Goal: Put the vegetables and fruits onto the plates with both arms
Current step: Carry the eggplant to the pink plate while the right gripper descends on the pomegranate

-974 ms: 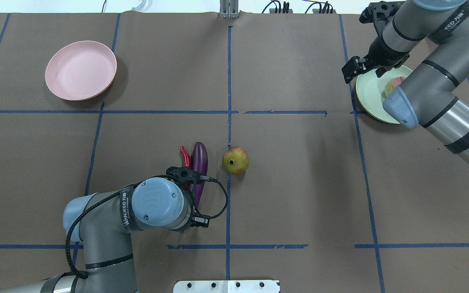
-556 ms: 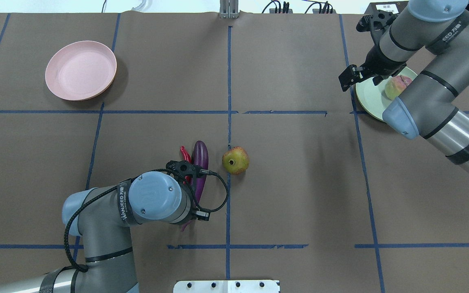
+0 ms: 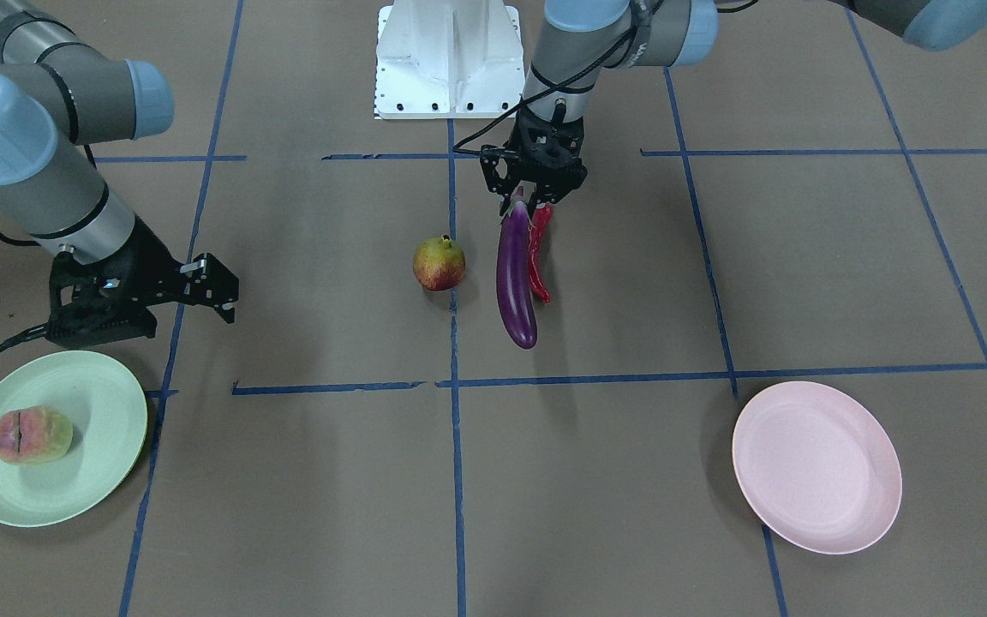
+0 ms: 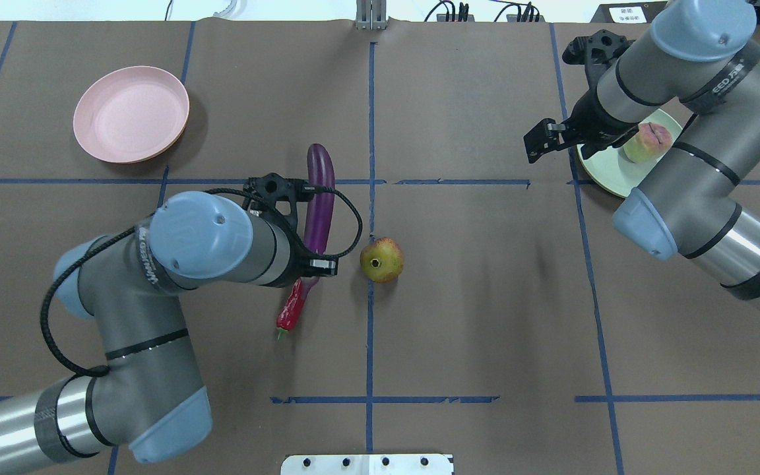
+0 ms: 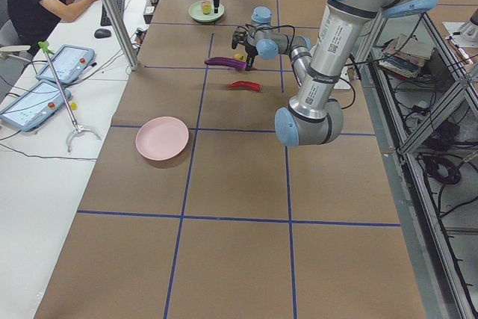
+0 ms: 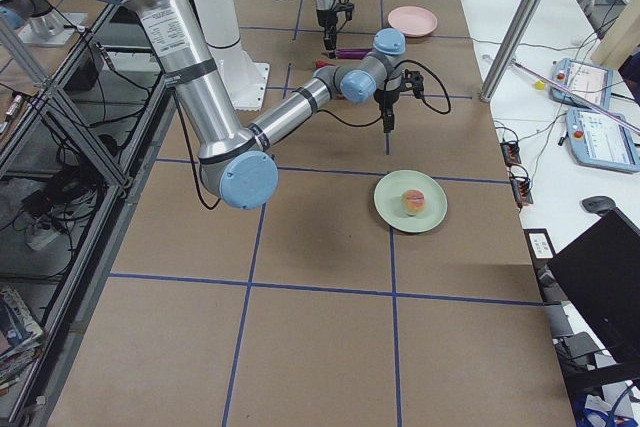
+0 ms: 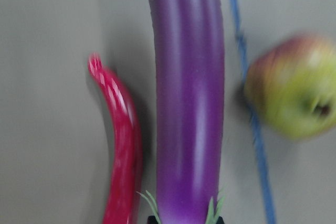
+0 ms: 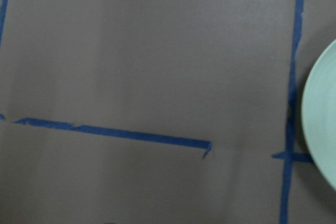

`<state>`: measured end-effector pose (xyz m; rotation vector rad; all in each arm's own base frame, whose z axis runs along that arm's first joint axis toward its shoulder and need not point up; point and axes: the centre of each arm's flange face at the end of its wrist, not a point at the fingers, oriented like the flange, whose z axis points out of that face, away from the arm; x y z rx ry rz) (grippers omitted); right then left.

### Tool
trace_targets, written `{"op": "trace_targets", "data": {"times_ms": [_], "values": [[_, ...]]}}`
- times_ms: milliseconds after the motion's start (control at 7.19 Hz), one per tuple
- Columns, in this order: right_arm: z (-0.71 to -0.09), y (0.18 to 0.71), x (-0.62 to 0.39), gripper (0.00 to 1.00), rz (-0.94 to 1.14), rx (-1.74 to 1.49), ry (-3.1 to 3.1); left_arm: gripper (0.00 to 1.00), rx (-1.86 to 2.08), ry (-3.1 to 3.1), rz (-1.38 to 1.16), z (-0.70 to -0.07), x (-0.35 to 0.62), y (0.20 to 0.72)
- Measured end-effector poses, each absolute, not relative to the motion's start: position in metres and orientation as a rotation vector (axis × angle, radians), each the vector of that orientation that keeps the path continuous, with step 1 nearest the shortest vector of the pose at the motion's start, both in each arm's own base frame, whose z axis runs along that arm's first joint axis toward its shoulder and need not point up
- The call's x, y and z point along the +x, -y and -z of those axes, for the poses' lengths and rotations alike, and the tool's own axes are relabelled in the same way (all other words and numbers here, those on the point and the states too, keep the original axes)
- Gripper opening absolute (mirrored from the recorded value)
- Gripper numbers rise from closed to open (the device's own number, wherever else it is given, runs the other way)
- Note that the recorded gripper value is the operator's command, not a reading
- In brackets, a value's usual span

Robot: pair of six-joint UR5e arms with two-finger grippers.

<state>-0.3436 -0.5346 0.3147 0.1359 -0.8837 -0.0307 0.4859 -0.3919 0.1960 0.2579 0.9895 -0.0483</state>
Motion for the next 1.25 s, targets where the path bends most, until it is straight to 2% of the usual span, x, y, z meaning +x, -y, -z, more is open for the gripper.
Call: {"op": "trace_targets", "data": {"times_ms": [139,417,834,1252], "values": [[-0.298,0.503,-0.378,1.0,-0.015,0.099,0.902,0.0,0.278,-0.985,0.138,-0.198,0.454,0.425],[-0.263,0.448,-0.446,1.0,-0.139,-0.004,0.931,0.0,0.29,-0.898,0.208,-0.24,0.412,0.494],[-0.227,0.436,-0.524,1.0,-0.436,-0.163,0.912,0.0,0.223,-0.824,0.298,-0.321,0.336,0.584],[-0.211,0.434,-0.563,1.0,-0.573,-0.25,0.885,0.0,0.187,-0.782,0.356,-0.362,0.306,0.61]]}}
